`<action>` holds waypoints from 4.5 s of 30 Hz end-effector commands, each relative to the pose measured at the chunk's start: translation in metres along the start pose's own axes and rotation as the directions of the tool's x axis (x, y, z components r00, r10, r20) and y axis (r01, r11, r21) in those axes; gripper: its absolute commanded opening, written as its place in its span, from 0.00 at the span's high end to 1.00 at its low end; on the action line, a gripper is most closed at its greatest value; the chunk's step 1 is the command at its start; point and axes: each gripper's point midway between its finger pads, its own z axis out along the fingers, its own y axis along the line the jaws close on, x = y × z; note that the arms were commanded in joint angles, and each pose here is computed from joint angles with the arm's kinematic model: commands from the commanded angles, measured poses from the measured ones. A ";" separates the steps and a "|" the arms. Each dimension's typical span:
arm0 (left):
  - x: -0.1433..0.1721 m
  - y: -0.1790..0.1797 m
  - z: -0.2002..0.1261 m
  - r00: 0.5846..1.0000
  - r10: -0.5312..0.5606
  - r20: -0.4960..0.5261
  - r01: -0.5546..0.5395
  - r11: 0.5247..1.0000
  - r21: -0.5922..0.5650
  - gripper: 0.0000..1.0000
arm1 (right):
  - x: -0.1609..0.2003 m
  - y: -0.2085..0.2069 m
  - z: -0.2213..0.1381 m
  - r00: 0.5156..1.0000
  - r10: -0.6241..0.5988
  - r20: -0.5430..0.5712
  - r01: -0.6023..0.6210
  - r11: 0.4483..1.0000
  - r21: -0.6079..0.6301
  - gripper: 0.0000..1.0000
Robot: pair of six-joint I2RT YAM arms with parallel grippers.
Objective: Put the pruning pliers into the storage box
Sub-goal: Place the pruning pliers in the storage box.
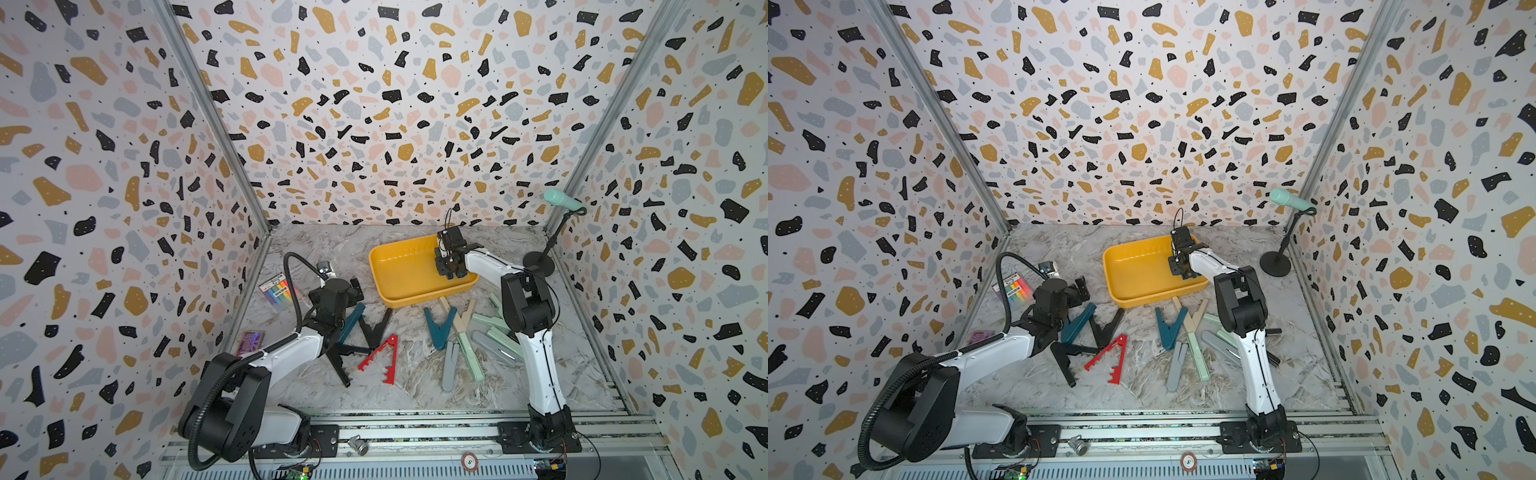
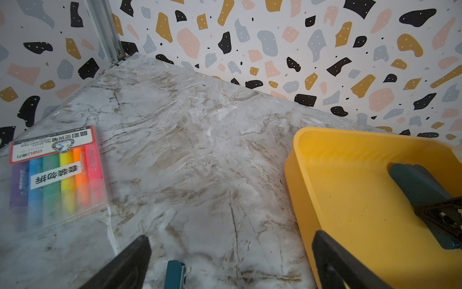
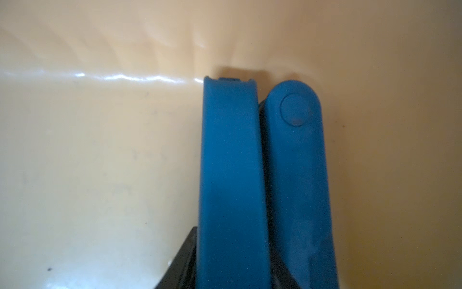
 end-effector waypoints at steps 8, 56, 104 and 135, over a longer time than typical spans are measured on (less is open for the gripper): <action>-0.003 0.002 -0.001 1.000 -0.013 0.016 0.013 1.000 -0.002 0.00 | -0.009 -0.004 -0.019 1.000 0.012 0.013 -0.012 1.000 0.003 0.76; -0.005 0.004 -0.002 1.000 -0.009 0.020 0.010 1.000 -0.010 0.01 | -0.075 -0.015 -0.104 0.969 0.086 0.232 -0.083 0.996 -0.023 0.41; -0.002 0.007 -0.001 1.000 0.002 0.014 -0.002 1.000 -0.027 0.01 | 0.000 -0.003 -0.090 0.997 0.074 0.032 -0.071 0.995 -0.071 0.79; -0.002 0.010 -0.003 1.000 0.008 0.013 -0.008 0.999 -0.038 0.01 | 0.093 0.003 -0.032 0.973 0.013 -0.231 -0.029 0.997 -0.064 1.00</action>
